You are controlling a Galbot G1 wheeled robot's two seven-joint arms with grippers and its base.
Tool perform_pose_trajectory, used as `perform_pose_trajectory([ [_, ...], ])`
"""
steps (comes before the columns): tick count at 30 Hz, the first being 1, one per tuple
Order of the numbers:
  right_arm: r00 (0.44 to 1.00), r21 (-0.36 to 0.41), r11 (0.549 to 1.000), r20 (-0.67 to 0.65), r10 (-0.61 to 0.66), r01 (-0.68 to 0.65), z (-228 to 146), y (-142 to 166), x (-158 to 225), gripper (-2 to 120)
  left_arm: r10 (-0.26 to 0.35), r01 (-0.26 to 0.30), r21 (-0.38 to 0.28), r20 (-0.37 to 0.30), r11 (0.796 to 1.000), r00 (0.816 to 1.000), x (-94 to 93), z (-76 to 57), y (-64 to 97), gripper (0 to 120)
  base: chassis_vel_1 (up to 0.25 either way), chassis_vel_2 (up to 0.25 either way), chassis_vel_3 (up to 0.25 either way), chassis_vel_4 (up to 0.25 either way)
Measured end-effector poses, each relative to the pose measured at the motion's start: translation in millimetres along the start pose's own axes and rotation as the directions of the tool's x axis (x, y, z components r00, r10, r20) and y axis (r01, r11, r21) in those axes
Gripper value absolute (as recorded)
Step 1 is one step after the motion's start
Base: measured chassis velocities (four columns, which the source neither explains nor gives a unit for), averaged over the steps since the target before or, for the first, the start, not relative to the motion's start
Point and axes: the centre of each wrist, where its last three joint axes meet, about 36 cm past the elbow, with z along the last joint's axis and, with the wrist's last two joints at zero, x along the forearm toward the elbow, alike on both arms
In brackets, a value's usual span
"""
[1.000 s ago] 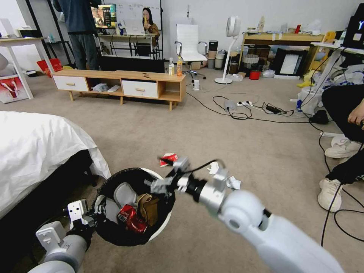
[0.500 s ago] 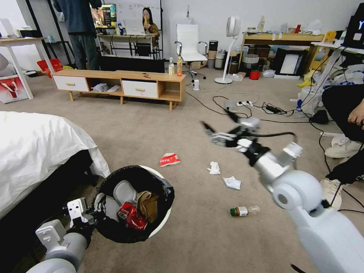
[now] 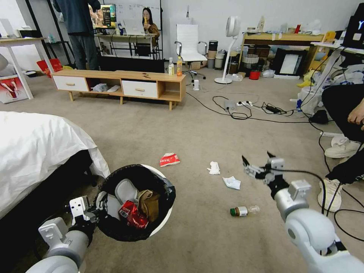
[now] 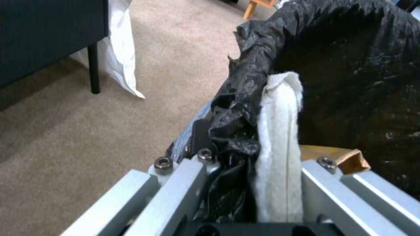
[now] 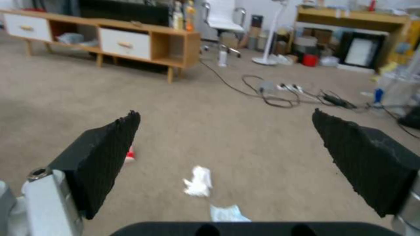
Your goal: Pick up the trash bin and place the garbage on the floor into it.
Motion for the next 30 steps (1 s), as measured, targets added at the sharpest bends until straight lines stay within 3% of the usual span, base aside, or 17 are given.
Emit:
perform_pose_trajectory([
  [13,0.986,-0.016,0.988,-0.065,0.154,-0.155,45.6,17.0,15.6,100,0.012,-0.012,0.008,0.008,1.0,1.0,-1.3,-2.0,-1.5,6,-0.031,-0.029,-0.034,-0.029],
  [30,0.983,-0.01,0.984,-0.061,0.176,-0.177,72.0,27.3,32.8,100,0.009,-0.009,0.015,0.007,1.0,1.0,-1.1,-1.0,-1.9,6,-0.004,-0.006,-0.005,-0.011],
])
